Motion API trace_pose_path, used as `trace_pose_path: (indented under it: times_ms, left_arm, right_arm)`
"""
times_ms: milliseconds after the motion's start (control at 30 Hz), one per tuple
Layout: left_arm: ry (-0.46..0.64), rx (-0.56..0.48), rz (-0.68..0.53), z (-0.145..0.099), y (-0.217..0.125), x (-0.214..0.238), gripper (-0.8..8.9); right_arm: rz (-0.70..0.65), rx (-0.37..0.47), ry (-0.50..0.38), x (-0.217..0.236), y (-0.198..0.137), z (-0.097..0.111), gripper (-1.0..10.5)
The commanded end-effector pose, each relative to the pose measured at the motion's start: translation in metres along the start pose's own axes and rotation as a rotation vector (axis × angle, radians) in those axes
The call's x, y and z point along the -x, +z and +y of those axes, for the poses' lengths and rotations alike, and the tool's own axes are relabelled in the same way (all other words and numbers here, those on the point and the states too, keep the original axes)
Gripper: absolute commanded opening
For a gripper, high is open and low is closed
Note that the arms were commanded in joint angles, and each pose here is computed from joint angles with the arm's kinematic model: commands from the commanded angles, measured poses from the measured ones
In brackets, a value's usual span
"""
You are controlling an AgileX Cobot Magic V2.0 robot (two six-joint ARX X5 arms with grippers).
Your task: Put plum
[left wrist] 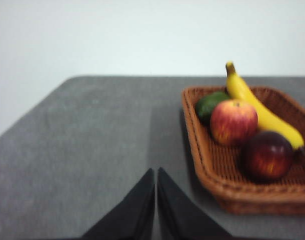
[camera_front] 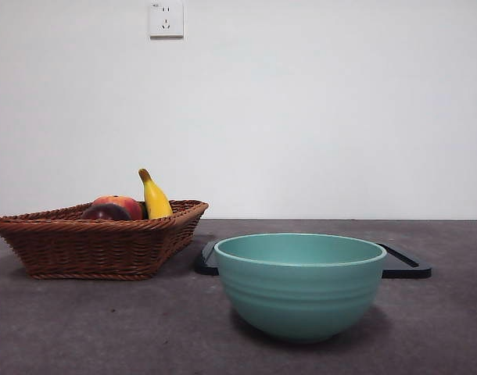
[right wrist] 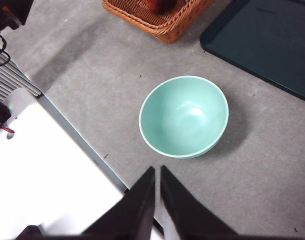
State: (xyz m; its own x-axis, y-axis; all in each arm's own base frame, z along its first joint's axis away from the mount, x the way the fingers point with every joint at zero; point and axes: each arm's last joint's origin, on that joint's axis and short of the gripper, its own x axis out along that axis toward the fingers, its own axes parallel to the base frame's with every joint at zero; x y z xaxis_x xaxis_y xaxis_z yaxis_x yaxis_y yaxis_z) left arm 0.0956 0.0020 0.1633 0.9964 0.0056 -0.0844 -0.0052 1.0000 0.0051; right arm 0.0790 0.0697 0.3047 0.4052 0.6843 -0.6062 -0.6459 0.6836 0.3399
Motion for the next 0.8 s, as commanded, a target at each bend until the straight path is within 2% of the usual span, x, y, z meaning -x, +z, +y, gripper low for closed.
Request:
trace_pose_path:
  times_ms: [33, 300, 800]
  left_arm:
    - [-0.005, 0.012, 0.039, -0.0001, -0.0088, -0.0016, 0.07]
    - [-0.152, -0.029, 0.084, -0.0044, -0.0134, -0.001, 0.07]
    - [-0.157, -0.02, 0.083, -0.0046, -0.0132, -0.0009, 0.07]
  right_arm:
    - [-0.012, -0.002, 0.007, 0.0011, 0.0026, 0.0015, 0.1]
    - [-0.012, -0.002, 0.007, 0.0011, 0.0026, 0.0015, 0.1]
    - [-0.012, -0.002, 0.007, 0.0011, 0.0026, 0.0015, 0.1]
